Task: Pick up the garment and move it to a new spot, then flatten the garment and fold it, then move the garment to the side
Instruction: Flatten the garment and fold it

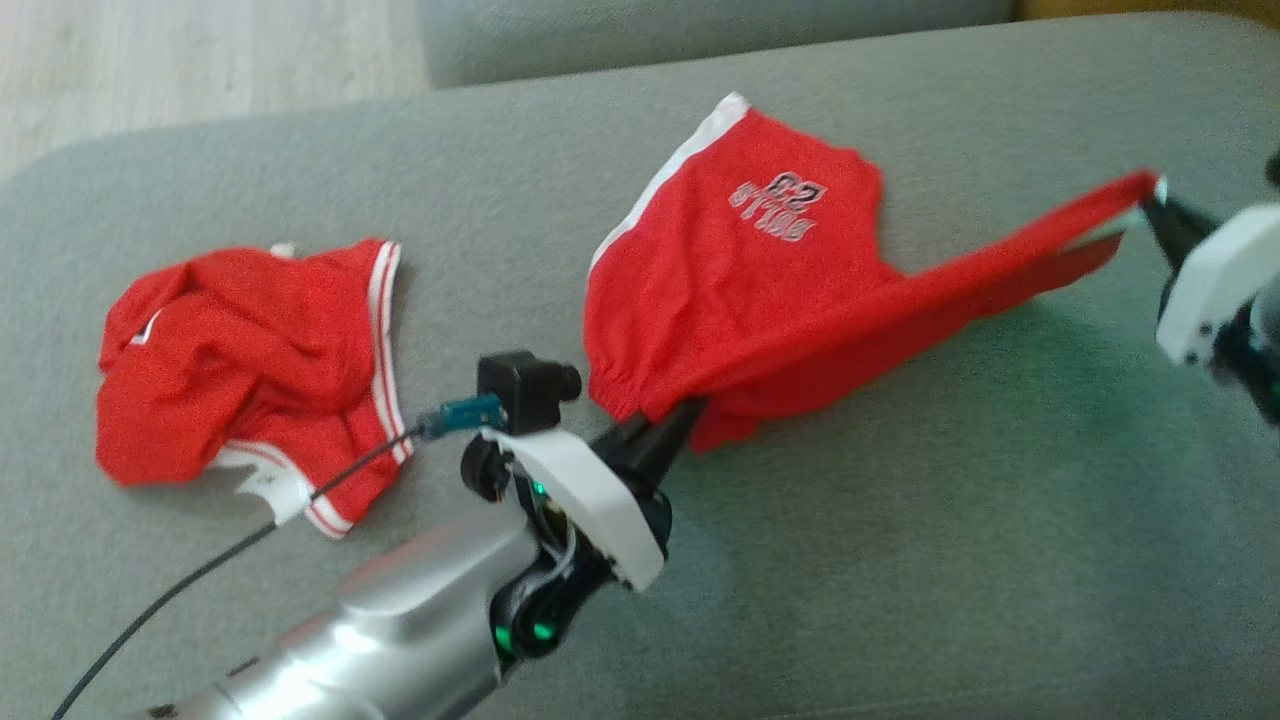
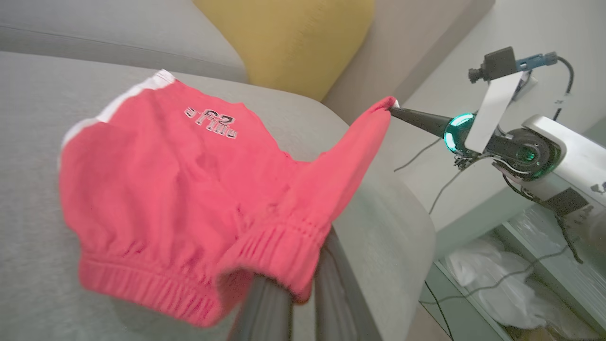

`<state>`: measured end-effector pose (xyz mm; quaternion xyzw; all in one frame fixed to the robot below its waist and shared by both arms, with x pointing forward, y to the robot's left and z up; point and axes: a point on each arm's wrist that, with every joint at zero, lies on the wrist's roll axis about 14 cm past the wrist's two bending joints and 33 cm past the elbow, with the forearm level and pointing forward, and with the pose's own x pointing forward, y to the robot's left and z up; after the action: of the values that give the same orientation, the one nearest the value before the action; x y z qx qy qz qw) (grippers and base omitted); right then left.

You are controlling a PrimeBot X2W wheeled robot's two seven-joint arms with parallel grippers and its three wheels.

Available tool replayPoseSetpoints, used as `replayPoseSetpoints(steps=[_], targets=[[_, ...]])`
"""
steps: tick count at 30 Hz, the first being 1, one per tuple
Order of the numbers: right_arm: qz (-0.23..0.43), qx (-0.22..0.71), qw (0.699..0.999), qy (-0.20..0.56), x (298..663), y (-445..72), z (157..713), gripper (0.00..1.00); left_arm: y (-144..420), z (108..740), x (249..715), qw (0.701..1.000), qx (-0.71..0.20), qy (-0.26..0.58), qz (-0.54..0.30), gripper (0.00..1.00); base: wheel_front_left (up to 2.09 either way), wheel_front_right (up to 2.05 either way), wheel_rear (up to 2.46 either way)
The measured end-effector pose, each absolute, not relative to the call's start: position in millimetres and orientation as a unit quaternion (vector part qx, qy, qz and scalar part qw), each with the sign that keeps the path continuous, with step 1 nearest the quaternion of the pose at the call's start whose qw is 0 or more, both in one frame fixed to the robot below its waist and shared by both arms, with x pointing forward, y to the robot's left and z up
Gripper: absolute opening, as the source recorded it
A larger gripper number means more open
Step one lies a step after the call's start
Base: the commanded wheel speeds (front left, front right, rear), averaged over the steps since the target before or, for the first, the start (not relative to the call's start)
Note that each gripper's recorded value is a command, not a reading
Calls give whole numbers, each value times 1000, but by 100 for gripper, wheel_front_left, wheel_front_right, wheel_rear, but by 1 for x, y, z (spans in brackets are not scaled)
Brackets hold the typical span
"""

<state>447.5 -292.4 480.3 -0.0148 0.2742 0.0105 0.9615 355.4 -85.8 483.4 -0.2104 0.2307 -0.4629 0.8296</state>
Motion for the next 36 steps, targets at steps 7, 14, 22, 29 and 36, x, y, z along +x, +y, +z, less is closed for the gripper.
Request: replayPoseSetpoints(steps=[7,14,22,29,36], targets=[[40,-34,974,221,512,-254,503,0,-72,480,385,848,-239,219,-420,0,0,0,0],[70,-60,972,215,563,-213,492,0,-49,469,422,868,-248,215,-372,0,0,0,0],[97,-84,967,220,603,-180,470,0,-35,452,442,876,-257,221,-343,0,0,0,0],[116,-85,962,230,623,-154,446,0,-24,441,452,881,-259,226,-325,0,0,0,0],[114,-81,960,244,635,-149,423,100,-19,427,455,882,-259,237,-315,0,0,0,0]])
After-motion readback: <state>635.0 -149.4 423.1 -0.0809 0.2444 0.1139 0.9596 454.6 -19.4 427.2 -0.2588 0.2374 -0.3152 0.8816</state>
